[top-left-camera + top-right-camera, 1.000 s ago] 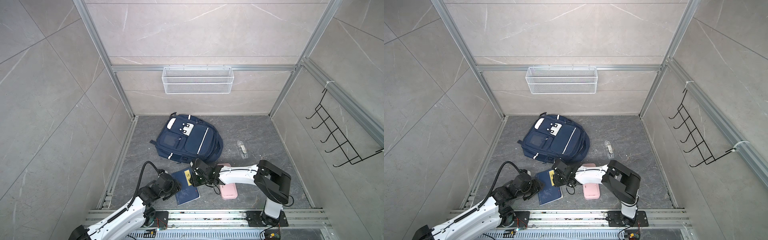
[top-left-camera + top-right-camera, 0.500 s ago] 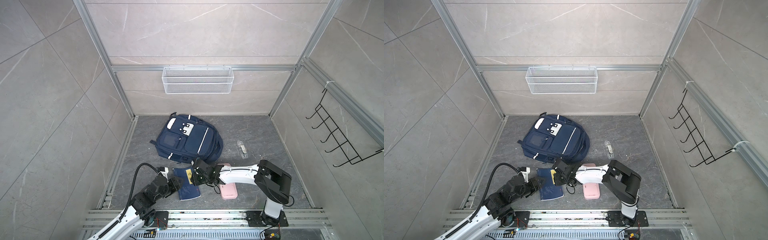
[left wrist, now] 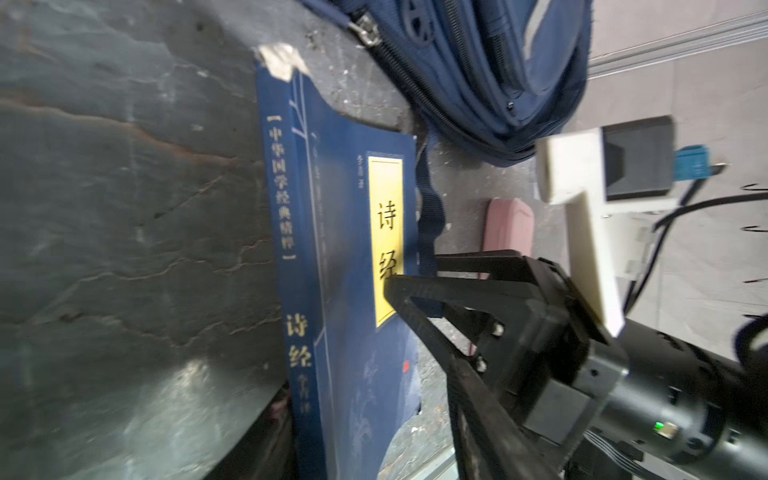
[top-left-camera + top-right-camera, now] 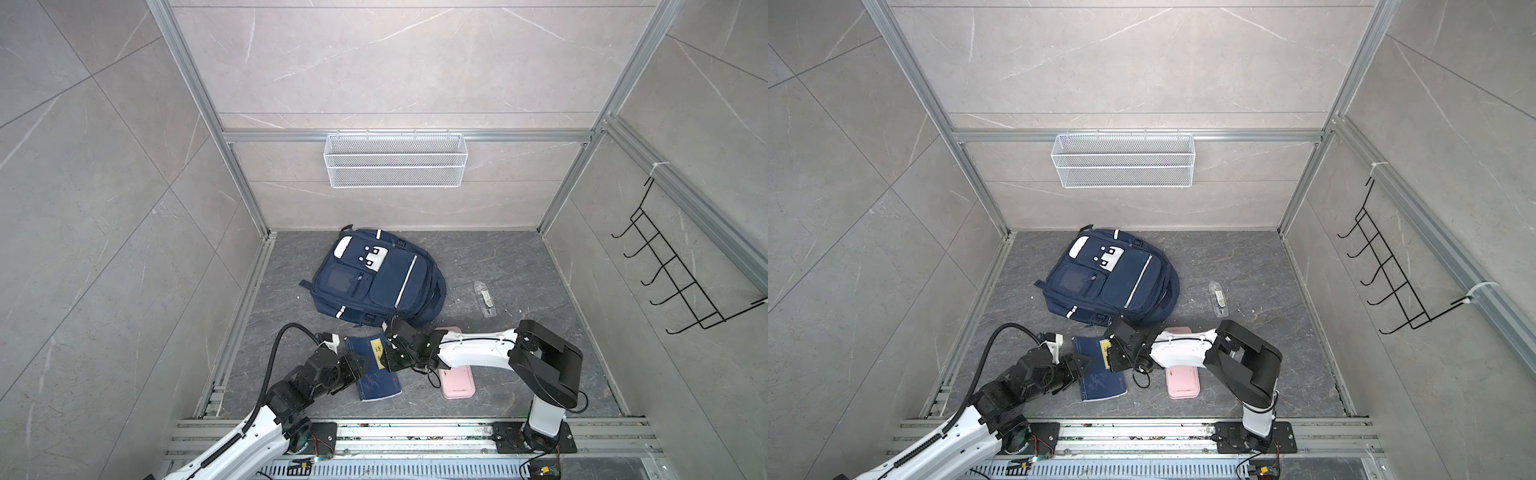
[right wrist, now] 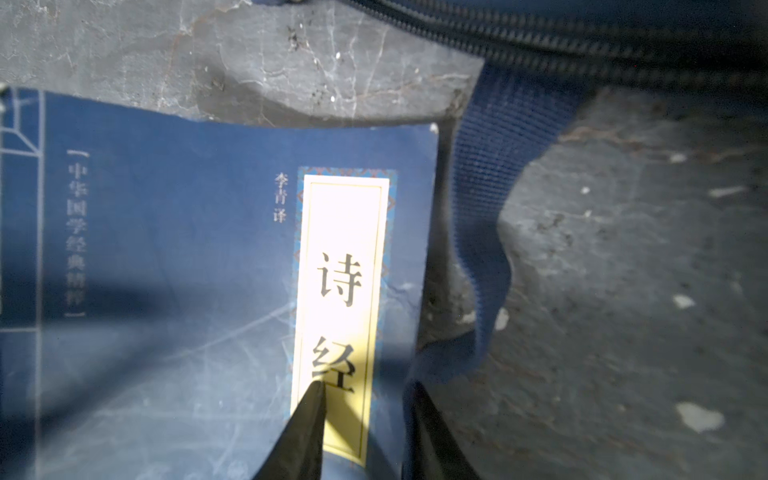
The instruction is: Pack the student bag
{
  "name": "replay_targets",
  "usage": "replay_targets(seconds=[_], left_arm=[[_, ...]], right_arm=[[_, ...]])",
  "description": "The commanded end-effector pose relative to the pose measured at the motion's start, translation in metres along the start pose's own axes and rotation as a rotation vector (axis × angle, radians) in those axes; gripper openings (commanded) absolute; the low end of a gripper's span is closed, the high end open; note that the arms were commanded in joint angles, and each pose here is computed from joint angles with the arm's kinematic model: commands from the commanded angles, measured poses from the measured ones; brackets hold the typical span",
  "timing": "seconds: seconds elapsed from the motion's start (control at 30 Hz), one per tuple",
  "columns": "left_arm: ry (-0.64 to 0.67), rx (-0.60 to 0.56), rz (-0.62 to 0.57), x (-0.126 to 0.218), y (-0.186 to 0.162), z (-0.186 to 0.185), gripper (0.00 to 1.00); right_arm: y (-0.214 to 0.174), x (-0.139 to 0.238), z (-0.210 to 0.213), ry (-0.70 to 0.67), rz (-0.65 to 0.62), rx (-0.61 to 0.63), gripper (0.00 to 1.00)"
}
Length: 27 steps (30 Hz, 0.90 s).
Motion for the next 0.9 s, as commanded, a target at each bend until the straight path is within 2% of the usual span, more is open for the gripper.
replay_targets(seconds=[0.0,0.1,0.17,0.4,0.57,0.67,0.87], left_arm=[[-0.012,-0.034,-0.002,0.006,0.004,-0.015,0.44],[0.004,-0.032,0.004,0.005,0.003,-0.014,0.29],[0.012,-0.034,0.008,0.004,0.003,-0.014,0.22],[0.028,-0.079,-0.013,0.013,0.009,-0.024,0.08],[0.061,-0.175,-0.097,0.042,0.030,-0.047,0.00],[0.067,-0.222,-0.135,0.058,0.044,-0.065,0.00],[-0.041,-0.309,-0.146,0.072,0.056,-0.106,0.00]], right_arm=[[-0.049,-0.013,-0.018,-0.064,0.189,-0.014,0.35],[-0.048,-0.012,-0.017,-0.062,0.185,-0.013,0.37],[-0.048,-0.009,-0.017,-0.062,0.180,-0.014,0.39],[-0.045,0.007,-0.021,-0.091,0.157,0.003,0.47],[-0.033,0.035,-0.033,-0.128,0.100,-0.012,0.53],[-0.025,0.054,-0.043,-0.146,0.066,-0.023,0.55],[-0.002,0.101,-0.037,-0.113,-0.067,-0.013,0.56]])
Point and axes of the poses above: each gripper's point midway between its finger pads, its own x axis back along the fingers, its own z axis along the line the jaws close on, y = z × x, the point moved 4 cm from there along x, back along the fingers, and after that the axes turned 6 degrees about x, right-handed, at the moved point
